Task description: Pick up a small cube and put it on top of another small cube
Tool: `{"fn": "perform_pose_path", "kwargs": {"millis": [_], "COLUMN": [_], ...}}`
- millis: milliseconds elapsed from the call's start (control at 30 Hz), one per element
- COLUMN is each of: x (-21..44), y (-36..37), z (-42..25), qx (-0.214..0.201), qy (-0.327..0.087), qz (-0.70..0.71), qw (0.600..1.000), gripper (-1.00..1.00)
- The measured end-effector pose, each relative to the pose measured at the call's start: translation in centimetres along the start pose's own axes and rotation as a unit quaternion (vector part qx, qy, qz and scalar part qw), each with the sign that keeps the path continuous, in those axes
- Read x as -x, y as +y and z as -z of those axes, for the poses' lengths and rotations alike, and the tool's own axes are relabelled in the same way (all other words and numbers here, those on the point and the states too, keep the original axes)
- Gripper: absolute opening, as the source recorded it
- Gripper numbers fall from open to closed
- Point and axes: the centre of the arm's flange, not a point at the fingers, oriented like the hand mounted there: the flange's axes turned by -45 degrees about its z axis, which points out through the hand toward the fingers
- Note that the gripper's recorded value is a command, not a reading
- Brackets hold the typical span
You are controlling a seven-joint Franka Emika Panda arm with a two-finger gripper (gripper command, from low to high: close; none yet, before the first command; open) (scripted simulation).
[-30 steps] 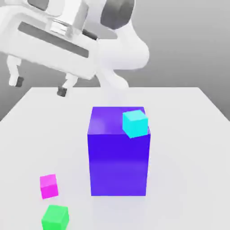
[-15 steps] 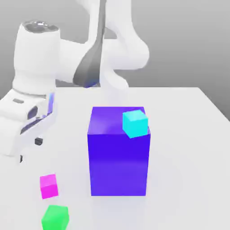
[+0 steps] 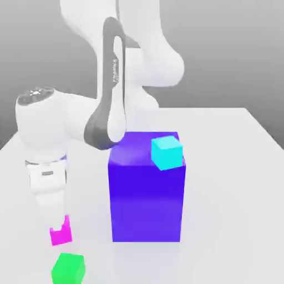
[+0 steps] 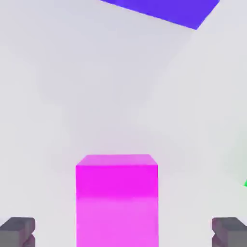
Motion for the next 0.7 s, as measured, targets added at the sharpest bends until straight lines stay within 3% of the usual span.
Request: {"fn": "perform_pose_path", "kwargs": {"millis": [133, 167, 433, 700], "x": [0.2, 0.2, 0.5, -0.2], "y": [0.5, 0.6, 0.8, -0.2], "z": [-1.2, -1.5, -0.6, 2.2], "qx": [0.017, 0.021, 0.031, -0.003], "qy": [-0.009, -0.009, -0.009, 0.002], "qz": [0.008, 0.002, -0.017, 0.002], "qw": [1.000, 1.000, 0.999, 1.000], "gripper": [0.00, -1.00, -1.00, -1.00]}}
